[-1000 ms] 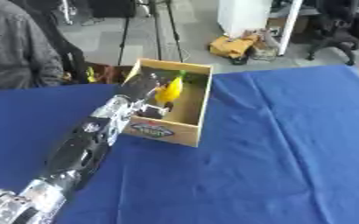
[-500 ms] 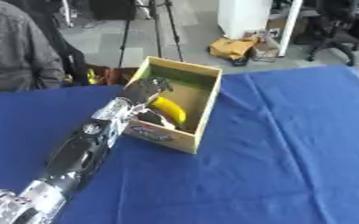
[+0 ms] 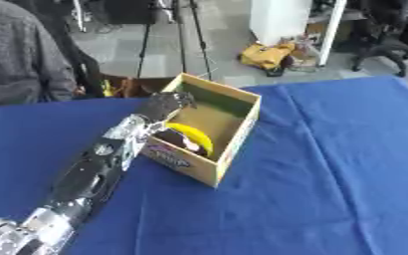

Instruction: Pick up objects on the table and place them in the box.

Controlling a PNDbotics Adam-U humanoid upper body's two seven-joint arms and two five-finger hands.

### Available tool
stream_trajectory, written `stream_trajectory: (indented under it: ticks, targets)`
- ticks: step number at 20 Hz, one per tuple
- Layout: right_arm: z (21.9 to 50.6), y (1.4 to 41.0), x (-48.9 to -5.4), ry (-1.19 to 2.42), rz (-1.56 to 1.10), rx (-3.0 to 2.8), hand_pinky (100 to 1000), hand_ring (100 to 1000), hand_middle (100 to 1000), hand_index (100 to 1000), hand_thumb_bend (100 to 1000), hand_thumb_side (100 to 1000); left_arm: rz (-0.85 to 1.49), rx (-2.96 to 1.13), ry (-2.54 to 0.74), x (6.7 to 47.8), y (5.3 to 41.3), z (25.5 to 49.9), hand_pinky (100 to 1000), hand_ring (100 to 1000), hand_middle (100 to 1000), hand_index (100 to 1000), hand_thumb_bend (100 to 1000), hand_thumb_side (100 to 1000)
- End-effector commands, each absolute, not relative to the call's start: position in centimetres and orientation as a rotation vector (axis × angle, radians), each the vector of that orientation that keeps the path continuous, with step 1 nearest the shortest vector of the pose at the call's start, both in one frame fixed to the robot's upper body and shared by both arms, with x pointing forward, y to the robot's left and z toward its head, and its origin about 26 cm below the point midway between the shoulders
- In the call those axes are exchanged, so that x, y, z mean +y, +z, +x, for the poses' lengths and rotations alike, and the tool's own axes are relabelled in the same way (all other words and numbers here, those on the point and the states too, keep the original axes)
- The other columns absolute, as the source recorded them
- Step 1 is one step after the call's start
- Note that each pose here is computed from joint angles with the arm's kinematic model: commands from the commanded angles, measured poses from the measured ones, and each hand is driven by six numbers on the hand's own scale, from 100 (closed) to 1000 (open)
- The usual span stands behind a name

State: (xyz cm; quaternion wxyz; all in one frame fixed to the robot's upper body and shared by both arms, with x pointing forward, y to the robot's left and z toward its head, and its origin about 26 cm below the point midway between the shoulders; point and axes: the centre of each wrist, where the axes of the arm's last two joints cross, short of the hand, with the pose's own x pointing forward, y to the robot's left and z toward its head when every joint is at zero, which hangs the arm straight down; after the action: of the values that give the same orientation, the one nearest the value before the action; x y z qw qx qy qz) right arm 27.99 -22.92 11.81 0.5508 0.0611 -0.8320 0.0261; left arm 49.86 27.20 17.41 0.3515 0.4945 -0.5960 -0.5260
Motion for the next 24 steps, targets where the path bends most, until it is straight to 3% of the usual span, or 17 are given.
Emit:
stream_trajectory:
  ticks: [1, 8, 16, 24]
  targets:
    - [28.0, 12.2, -23.3, 0.072, 0.132, -1.98, 683, 611, 548, 666, 100, 925, 1.302, -1.665, -1.279, 27.0, 20.2, 49.9, 838, 836, 811, 783, 1000, 740]
    - [28.0, 11.6, -23.8, 0.057, 0.111, -1.963, 683, 611, 548, 666, 100, 923, 1.293, -1.904, -1.107, 26.6, 23.1, 48.9, 789, 804, 757, 681, 991, 695]
    - [27.7, 11.1, -24.5, 0.03, 0.081, -1.948, 683, 611, 549, 666, 100, 921, 1.288, -2.118, -0.856, 28.1, 21.8, 46.0, 738, 769, 745, 628, 652, 789]
    - [27.7, 10.8, -24.9, 0.011, 0.061, -1.947, 683, 610, 548, 665, 100, 918, 1.238, -2.125, -0.641, 29.4, 18.1, 42.1, 704, 733, 718, 584, 536, 873]
